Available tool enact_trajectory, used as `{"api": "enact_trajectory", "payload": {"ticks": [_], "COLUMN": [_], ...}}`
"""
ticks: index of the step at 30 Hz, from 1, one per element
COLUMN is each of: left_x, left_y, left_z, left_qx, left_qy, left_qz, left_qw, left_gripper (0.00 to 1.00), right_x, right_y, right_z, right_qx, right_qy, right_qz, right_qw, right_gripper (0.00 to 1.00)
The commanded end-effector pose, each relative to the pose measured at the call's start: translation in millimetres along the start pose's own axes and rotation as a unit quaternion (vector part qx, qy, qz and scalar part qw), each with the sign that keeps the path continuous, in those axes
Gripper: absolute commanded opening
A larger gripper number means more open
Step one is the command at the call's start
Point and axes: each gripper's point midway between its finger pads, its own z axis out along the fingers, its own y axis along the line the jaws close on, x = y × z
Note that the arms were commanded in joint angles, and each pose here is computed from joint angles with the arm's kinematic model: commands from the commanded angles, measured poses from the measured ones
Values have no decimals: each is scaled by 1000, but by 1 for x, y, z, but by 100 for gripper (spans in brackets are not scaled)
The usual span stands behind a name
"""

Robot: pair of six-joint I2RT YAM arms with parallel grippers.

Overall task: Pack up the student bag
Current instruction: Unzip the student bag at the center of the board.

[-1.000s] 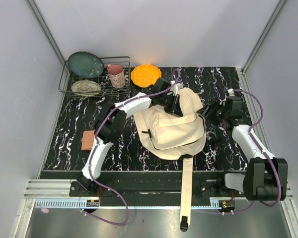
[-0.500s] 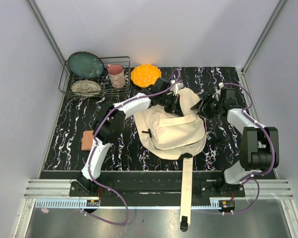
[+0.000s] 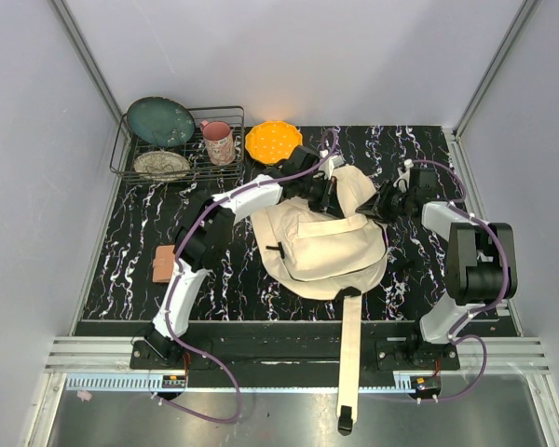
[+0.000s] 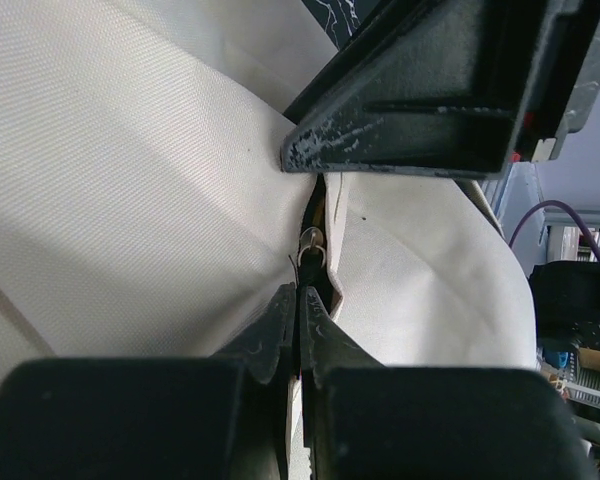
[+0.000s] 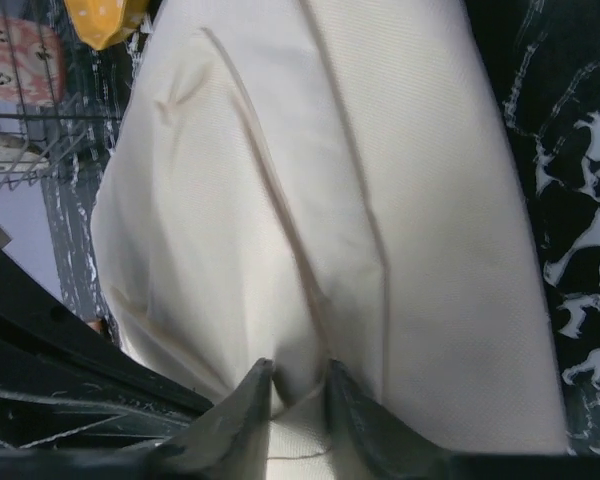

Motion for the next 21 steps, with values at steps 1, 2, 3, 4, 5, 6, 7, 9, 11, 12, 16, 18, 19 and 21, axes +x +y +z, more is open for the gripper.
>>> {"api": "enact_trajectory", "payload": {"ticks": [1,2,3,4,5,6,7,9,11,12,16,18,19,21], "left_x": [-17,-17,-18,-18,-18,-17,-18,-16,-14,-13,2,22,25,46], "left_y": [-34,-33,-34,-35,-34,-35,-35,-34,-32,-30,-19,1,1,21], "left_z": [-20,-20,-20,-20,-20,-19,-20,-19,-21,-21,-29,-35,-42,-51], "left_qx": [26,27,29,30,30,31,30,30,24,20,-15,-54,-59,-83], "left_qy": [-25,-27,-28,-30,-29,-28,-29,-27,-25,-24,-9,9,9,20], "left_qz": [30,30,29,30,29,30,29,29,28,30,31,19,18,-2], "left_qw": [999,999,999,999,999,999,999,999,999,999,999,998,998,996], "left_gripper": [0,0,0,0,0,0,0,0,0,0,0,0,0,0], "right_x": [-1,0,1,3,1,1,1,-2,-9,-12,-26,-29,-29,-32], "right_y": [3,4,6,9,12,12,12,15,12,11,0,1,-2,-1], "right_z": [4,5,6,6,7,7,6,3,-2,-4,-12,-15,-15,-16], "right_qx": [-3,-8,-15,-26,-33,-36,-35,-31,-10,0,48,52,58,58], "right_qy": [10,12,17,22,19,19,17,8,-14,-22,-63,-74,-77,-86], "right_qz": [-11,-9,-8,-7,-4,-3,-3,-6,-15,-16,-21,-21,-20,-20], "right_qw": [1000,1000,1000,999,999,999,999,999,1000,1000,997,996,995,994], "right_gripper": [27,26,20,9,5,0,0,0,0,0,0,0,0,0]}}
